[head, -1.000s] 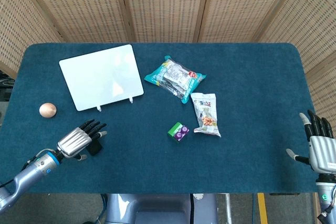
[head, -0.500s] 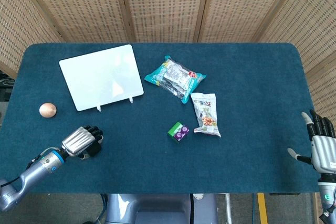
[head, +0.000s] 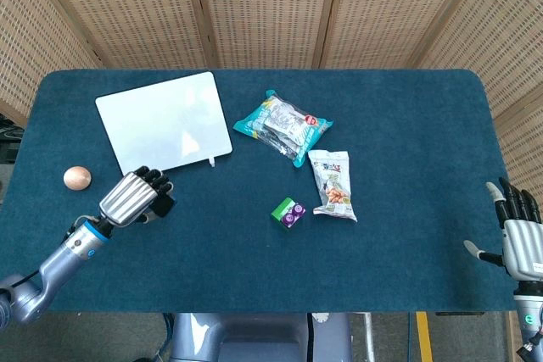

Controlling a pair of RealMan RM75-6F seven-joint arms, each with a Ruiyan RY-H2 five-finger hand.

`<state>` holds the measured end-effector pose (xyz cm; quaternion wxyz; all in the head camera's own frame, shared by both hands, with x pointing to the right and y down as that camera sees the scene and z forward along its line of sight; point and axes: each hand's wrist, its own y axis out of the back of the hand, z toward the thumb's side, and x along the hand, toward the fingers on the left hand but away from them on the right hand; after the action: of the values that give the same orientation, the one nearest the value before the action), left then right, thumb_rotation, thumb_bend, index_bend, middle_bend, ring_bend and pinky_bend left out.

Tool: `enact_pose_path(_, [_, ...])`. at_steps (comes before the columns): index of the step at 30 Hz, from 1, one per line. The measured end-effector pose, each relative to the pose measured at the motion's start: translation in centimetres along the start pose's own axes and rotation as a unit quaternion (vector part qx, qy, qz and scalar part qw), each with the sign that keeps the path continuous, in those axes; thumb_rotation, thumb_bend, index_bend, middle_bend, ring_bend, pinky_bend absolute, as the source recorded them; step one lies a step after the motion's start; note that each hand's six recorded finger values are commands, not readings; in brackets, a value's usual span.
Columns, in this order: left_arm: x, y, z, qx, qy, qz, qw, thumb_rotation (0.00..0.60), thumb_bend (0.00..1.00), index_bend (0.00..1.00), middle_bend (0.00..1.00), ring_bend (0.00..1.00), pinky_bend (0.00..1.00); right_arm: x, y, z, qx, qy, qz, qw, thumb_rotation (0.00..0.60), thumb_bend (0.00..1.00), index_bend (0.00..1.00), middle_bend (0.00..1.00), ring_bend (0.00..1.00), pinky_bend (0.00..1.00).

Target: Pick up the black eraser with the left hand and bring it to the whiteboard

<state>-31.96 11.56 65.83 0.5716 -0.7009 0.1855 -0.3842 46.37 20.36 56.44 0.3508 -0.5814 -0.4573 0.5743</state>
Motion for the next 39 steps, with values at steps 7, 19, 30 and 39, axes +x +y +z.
enact_pose_path(7, [5.6,1.3,-1.4,0.116,0.036,0.039,0.9918,0.6,0.12,0.6,0.45,0.36,0.42,-0.1,-0.3,0.1,0.0,0.002,0.005,1.0,0.6,0.0,0.0,0.0,0.0,0.0])
enact_pose_path(19, [10.4,-0.9,-3.3,0.172,0.11,0.009,0.9788,0.6,0.12,0.6,0.45,0.36,0.42,-0.4,-0.6,-0.2,-0.004,-0.001,0.014,0.9999,0.6,0.0,0.0,0.0,0.0,0.0])
enact_pose_path(30, [12.2,-1.6,-5.1,0.194,0.163,-0.002,0.9674,0.6,0.14,0.61,0.45,0.36,0.42,-0.6,-0.9,-0.4,-0.007,-0.005,0.022,0.9997,0.6,0.0,0.0,0.0,0.0,0.0])
enact_pose_path(39, [12.6,-2.4,-5.9,0.204,0.189,-0.021,0.9603,0.6,0.06,0.21,0.01,0.01,0.2,-0.7,-1.1,-0.5,-0.008,-0.008,0.025,0.9996,0.6,0.0,0.0,0.0,0.0,0.0])
